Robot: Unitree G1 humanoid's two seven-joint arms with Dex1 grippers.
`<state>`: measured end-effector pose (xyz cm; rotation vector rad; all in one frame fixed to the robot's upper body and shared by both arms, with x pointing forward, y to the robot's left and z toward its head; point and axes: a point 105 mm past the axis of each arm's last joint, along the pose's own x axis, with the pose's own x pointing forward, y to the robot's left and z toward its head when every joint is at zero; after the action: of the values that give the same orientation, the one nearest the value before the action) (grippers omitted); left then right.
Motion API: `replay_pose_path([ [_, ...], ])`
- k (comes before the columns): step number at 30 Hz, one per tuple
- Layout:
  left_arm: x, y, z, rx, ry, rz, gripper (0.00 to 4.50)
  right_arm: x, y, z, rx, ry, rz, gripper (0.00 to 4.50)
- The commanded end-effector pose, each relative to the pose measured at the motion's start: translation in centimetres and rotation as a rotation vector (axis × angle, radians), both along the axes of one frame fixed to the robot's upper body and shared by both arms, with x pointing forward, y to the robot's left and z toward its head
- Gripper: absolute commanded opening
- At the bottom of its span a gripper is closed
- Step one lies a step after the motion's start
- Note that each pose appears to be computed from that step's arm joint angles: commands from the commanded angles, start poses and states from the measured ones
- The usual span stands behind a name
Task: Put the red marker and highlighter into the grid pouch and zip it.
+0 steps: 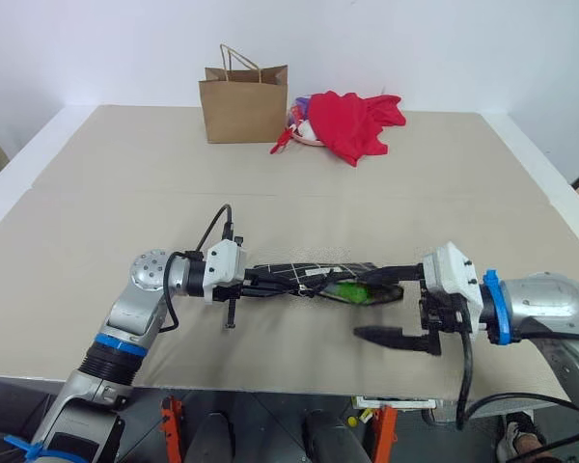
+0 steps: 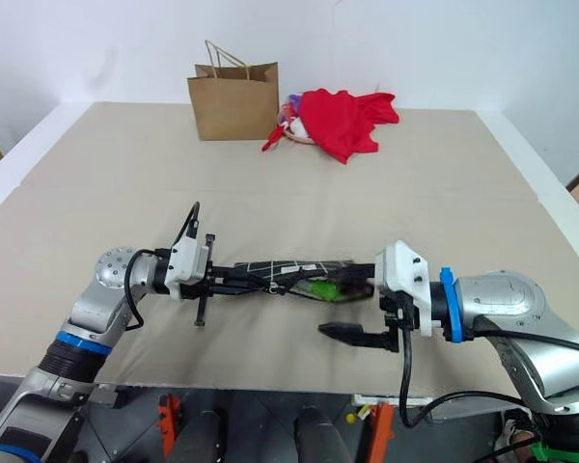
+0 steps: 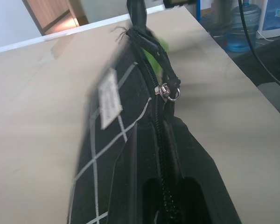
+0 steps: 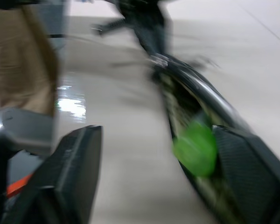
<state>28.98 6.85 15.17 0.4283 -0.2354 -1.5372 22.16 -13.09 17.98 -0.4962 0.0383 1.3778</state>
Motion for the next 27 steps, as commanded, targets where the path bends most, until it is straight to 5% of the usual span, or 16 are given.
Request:
replay_pose_path([
  [1, 0.0, 0.0, 1.1, -0.017, -0.041, -0.003, 0.00, 0.8, 2.0, 2.1, 0.078, -0.208, 0.022, 4.43],
  [8, -0.1, -0.2, 1.2, -0.019, -0.043, -0.012, 0.00, 4.1, 3.2, 0.6, 0.121, -0.194, -0.063, 4.43],
  [15, -0.3, -0.1, 1.1, -0.012, -0.045, -0.008, 0.00, 4.3, 3.6, 0.5, 0.132, -0.167, -0.031, 4.43],
  [18, -0.4, -0.1, 1.1, -0.012, -0.046, -0.007, 0.00, 4.2, 3.7, 0.5, 0.136, -0.167, -0.013, 3.72],
  [25, -0.5, 0.0, 1.0, -0.010, -0.048, -0.002, 0.00, 3.7, 3.7, 0.3, 0.124, -0.175, 0.028, 0.55],
  [27, -0.5, 0.0, 1.0, -0.011, -0.048, -0.001, 0.00, 3.6, 3.7, 0.2, 0.125, -0.175, 0.033, 0.09],
])
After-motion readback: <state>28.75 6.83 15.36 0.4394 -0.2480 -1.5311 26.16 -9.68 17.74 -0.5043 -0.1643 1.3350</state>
